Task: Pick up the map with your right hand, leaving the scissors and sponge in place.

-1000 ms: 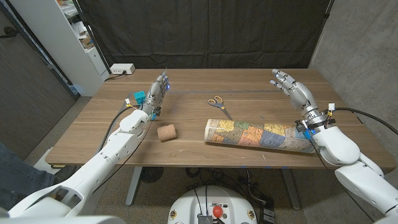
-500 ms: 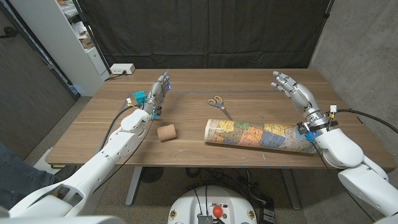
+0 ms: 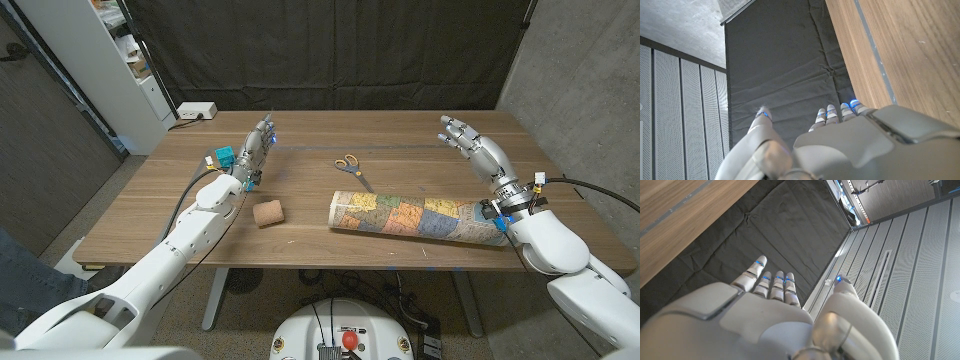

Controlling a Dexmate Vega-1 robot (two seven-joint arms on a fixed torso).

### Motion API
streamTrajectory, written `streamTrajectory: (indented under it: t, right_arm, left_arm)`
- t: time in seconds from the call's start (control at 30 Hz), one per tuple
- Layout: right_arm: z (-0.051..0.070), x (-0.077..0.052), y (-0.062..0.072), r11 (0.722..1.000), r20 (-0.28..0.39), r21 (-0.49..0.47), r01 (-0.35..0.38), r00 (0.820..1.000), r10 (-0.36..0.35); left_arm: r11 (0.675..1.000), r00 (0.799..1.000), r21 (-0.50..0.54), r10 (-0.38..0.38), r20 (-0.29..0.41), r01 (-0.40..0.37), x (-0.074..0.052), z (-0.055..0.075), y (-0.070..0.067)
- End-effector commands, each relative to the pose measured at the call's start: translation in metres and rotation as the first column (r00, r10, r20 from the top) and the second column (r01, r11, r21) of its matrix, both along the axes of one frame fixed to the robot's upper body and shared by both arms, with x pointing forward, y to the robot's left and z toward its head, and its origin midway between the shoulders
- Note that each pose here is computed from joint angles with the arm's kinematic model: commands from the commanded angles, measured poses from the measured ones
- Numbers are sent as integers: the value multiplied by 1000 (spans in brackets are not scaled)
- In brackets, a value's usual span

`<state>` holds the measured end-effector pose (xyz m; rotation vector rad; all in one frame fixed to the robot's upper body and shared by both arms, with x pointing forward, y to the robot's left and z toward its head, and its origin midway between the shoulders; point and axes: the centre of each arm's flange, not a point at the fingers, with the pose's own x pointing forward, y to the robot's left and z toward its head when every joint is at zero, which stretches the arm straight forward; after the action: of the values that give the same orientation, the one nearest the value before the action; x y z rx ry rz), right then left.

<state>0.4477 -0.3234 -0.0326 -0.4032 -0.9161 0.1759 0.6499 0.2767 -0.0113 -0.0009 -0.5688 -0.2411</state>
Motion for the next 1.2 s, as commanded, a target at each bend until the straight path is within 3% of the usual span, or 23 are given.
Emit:
streamTrajectory:
  t: [0.03,1.2]
  right_arm:
    - [-3,-6,0,999,7,-24,26,1000,-25]
    - [-8,-11,4,998,-3,-49,29,1000,-30]
  left_arm:
    - [1000,1000,6,2,4,-2,-2,2,0]
    - [1000,1000,0,5,8,-5,-2,7,-1]
